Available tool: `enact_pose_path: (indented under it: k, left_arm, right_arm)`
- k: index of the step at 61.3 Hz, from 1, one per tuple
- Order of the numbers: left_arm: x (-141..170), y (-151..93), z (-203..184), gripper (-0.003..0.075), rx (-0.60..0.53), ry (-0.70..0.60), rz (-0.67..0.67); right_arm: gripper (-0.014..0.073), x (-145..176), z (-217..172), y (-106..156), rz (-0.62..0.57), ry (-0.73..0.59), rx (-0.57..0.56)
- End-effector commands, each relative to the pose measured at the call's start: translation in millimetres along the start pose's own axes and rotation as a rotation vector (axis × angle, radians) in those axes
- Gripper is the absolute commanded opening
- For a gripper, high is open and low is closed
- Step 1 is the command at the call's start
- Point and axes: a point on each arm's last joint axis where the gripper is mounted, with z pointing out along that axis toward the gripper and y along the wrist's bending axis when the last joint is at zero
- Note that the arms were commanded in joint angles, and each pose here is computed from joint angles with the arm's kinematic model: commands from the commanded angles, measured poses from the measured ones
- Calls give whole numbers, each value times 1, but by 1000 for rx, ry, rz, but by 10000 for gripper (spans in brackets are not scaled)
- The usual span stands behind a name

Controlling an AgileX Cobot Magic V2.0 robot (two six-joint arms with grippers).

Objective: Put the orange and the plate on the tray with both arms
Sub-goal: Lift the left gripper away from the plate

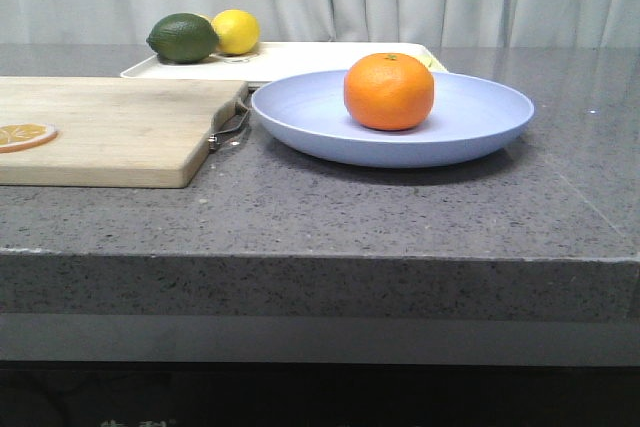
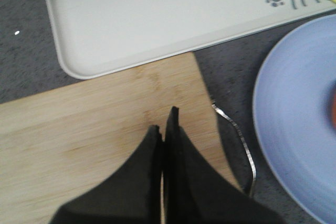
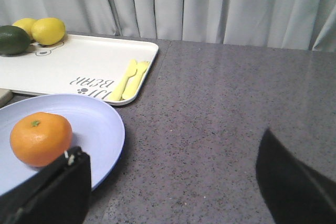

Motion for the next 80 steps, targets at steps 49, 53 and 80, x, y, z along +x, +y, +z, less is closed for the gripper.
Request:
enact_pose_path:
  k: [49,53,80]
  left_arm:
    - [221,58,-102,-17,-81,-382,-291]
    - [244,53,-111,-17,-82,-437,-288]
    - [333,34,-152,-17,-89,-856,-259]
  right_arm:
    - [642,-19,-2,-1,-18,-104,16]
    - [642,-19,-2,-1,-18,-104,16]
    - [642,-17,-2,-1,-18,-86,13]
